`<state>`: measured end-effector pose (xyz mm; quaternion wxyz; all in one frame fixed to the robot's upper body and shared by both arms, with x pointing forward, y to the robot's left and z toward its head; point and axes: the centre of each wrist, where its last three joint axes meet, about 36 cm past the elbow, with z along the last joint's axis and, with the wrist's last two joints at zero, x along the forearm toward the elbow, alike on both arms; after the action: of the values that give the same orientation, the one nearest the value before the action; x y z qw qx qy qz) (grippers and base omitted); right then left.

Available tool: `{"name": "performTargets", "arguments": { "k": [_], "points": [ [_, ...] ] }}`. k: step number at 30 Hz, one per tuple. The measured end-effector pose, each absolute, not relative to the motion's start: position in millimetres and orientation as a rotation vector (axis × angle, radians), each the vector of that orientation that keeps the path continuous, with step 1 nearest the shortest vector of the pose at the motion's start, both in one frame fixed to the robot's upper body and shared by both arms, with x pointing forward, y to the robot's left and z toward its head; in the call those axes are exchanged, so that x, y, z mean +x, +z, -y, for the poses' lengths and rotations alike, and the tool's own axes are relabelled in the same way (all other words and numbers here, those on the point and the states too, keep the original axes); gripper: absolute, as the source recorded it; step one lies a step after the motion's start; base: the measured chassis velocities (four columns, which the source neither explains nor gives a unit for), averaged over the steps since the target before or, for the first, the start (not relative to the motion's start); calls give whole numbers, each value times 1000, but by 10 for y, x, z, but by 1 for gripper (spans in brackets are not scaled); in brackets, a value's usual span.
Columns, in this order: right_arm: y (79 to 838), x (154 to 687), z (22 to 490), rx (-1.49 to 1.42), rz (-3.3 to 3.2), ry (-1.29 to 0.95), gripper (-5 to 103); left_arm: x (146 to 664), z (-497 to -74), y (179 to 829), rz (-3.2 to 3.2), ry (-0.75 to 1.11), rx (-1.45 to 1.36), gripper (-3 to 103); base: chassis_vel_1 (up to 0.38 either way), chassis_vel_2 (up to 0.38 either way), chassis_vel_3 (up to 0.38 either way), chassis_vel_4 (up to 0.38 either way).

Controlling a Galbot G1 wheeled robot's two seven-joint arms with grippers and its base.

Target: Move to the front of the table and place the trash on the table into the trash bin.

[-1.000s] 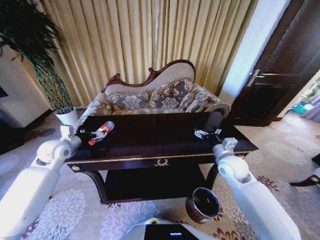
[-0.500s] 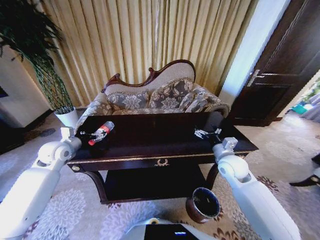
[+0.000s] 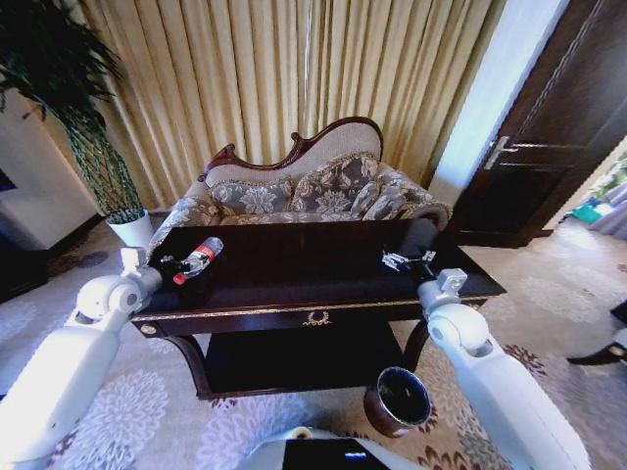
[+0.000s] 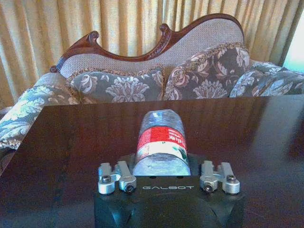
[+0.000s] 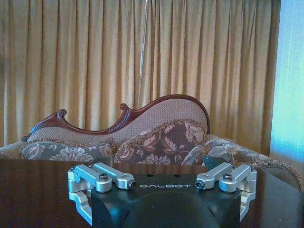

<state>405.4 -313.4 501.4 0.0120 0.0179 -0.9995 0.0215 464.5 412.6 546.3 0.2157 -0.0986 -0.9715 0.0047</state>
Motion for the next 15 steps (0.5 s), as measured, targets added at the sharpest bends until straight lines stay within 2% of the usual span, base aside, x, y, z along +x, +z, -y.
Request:
{"name": "performTargets", "arguments": {
  "k": [1, 2, 3, 4, 15],
  "points": [
    [5014, 4054, 3134, 56, 3116, 67, 100, 4645, -4126, 5463, 2693, 13, -273, 66, 0, 0, 0, 0],
    [5019, 4057, 3138, 56, 3117, 70, 100, 4645, -4125, 5463, 2693, 16, -274, 56, 0, 0, 0, 0],
    [5022, 4060, 3140, 56, 3118, 72, 100, 4645, -4125, 5462, 2693, 17, -275, 56, 0, 0, 0, 0],
    [5029, 4064, 3146, 56, 3119, 75, 100, 4645, -4124, 5462, 2693, 19, -276, 49, 0, 0, 0, 0],
    [5058, 4094, 3182, 56, 3122, 73, 100, 4633, -4124, 5456, 2695, 26, -279, 27, 0, 0, 0, 0]
  ]
}}
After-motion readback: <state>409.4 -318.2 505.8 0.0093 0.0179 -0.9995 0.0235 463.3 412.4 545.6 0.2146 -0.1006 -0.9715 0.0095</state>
